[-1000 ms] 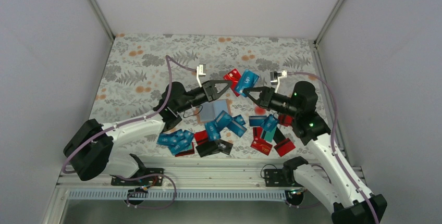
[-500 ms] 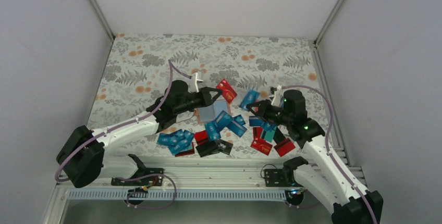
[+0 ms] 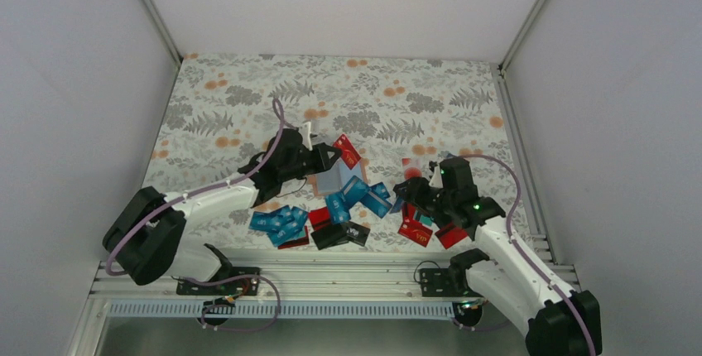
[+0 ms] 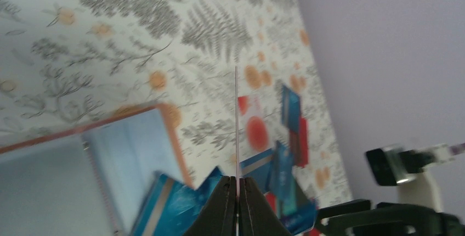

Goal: Put the credit cards into the card holder

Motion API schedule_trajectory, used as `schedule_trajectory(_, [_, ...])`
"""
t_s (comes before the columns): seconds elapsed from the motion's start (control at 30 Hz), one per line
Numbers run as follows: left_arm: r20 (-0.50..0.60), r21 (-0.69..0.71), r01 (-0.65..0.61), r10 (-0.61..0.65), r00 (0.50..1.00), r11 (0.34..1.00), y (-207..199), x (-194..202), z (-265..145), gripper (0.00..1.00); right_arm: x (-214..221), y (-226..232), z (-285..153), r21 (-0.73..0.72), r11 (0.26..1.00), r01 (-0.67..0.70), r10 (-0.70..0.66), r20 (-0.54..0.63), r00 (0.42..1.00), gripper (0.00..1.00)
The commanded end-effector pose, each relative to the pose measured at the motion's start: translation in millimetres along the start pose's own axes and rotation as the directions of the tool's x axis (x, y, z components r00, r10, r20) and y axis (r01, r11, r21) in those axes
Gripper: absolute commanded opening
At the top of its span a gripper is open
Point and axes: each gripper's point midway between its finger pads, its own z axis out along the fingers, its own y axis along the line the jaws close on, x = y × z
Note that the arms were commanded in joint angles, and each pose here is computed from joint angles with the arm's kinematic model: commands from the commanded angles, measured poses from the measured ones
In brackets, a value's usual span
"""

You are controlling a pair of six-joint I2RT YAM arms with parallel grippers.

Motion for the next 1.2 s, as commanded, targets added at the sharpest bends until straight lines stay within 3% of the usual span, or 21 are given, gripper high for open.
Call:
schedule_trajectory(0.0, [-0.034, -0.116, -0.078, 0.074, 0.997, 0.990, 18.3, -2.1, 4.5, 0.02, -13.9, 14.4, 1.6, -0.012, 0.993, 0.113, -0.113, 0.014, 0.993, 0.60])
schedule_trajectory(0.3, [-0.165, -0.340, -0.144, 0.091, 0.982, 0.930, 78.0, -2.4, 6.1, 0.02, -37.3, 57.0, 29.6, -0.072, 0.961, 0.266, -0.269, -0.046, 0.962, 0.56])
schedule_trajectory(0.57, [-0.203, -0.309, -0.118, 0.056, 0.978, 0.944, 94.1, -1.8, 17.8, 0.02, -48.3, 64.8, 71.4, -0.108, 0.956, 0.273, -0.285, -0.124, 0.950, 0.52])
schedule_trajectory(1.17, [-0.200, -0.197, -0.062, 0.022, 0.979, 0.978, 72.9, 1.3, 20.2, 0.02, -44.2, 38.9, 112.6, -0.081, 0.962, 0.262, -0.273, -0.205, 0.940, 0.44])
